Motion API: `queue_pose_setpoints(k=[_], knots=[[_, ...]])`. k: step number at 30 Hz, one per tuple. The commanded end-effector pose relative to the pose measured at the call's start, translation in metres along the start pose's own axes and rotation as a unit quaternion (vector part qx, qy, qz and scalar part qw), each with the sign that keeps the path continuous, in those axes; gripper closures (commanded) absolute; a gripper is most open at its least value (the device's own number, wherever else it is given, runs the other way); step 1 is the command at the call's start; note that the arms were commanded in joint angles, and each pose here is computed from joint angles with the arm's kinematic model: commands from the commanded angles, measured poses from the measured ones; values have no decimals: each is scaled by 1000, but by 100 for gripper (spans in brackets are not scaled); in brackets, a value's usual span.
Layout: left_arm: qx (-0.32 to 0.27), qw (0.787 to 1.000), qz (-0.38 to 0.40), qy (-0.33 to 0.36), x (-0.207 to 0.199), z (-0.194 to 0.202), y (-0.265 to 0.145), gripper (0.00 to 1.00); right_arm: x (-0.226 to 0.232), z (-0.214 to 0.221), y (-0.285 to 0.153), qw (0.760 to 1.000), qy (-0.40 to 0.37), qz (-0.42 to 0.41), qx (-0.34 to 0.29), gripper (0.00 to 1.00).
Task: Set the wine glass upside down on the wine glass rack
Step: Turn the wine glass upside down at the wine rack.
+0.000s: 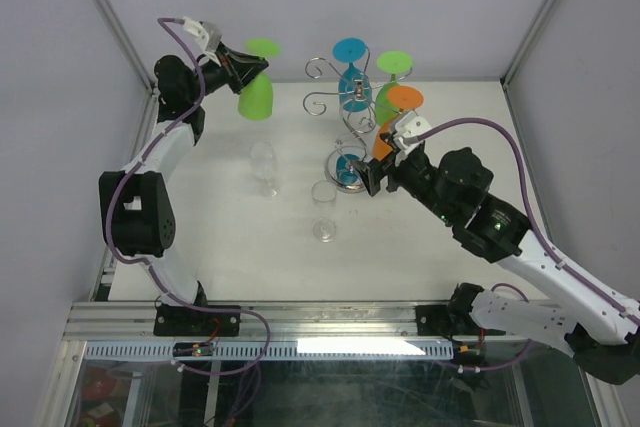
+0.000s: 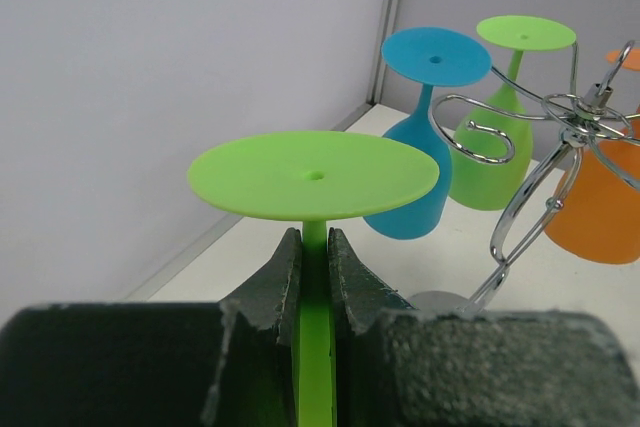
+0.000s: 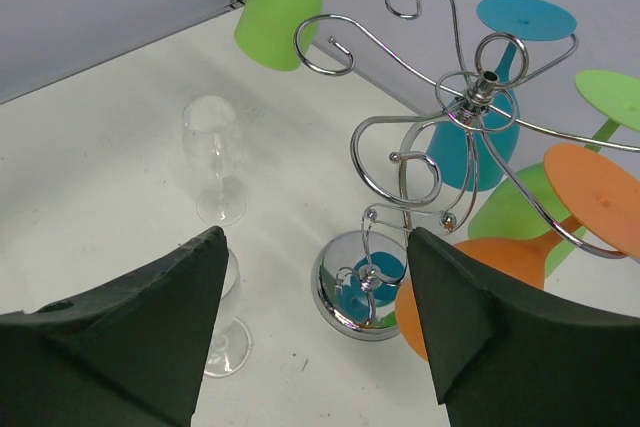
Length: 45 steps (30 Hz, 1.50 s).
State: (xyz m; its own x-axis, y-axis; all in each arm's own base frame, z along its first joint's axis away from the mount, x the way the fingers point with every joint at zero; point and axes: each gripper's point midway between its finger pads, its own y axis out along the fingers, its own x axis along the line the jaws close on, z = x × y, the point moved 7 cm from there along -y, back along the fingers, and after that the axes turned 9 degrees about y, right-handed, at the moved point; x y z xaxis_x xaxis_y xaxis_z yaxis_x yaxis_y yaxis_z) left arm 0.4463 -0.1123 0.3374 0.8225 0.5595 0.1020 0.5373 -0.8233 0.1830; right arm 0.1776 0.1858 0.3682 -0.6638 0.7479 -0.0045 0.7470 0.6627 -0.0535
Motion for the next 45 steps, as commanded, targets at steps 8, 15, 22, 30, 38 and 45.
queue_pose_setpoints(k=[8,15,22,30,38,45], knots=[[-74,985,77,136,-43,-20,27,100,-5,-20,-7,999,4,22,-29,24],[-101,972,148,152,-64,-20,30,100,-9,-20,-11,999,12,40,-31,24],[-111,965,195,138,-80,-16,35,100,-8,-17,-8,999,14,38,-24,24],[-95,965,217,117,-87,3,49,100,-8,-16,-9,999,15,39,-21,24],[-86,965,228,97,-87,19,61,100,-8,-15,-9,999,15,38,-20,24],[-88,966,226,90,-83,21,70,100,-8,-13,-9,999,14,38,-17,24]])
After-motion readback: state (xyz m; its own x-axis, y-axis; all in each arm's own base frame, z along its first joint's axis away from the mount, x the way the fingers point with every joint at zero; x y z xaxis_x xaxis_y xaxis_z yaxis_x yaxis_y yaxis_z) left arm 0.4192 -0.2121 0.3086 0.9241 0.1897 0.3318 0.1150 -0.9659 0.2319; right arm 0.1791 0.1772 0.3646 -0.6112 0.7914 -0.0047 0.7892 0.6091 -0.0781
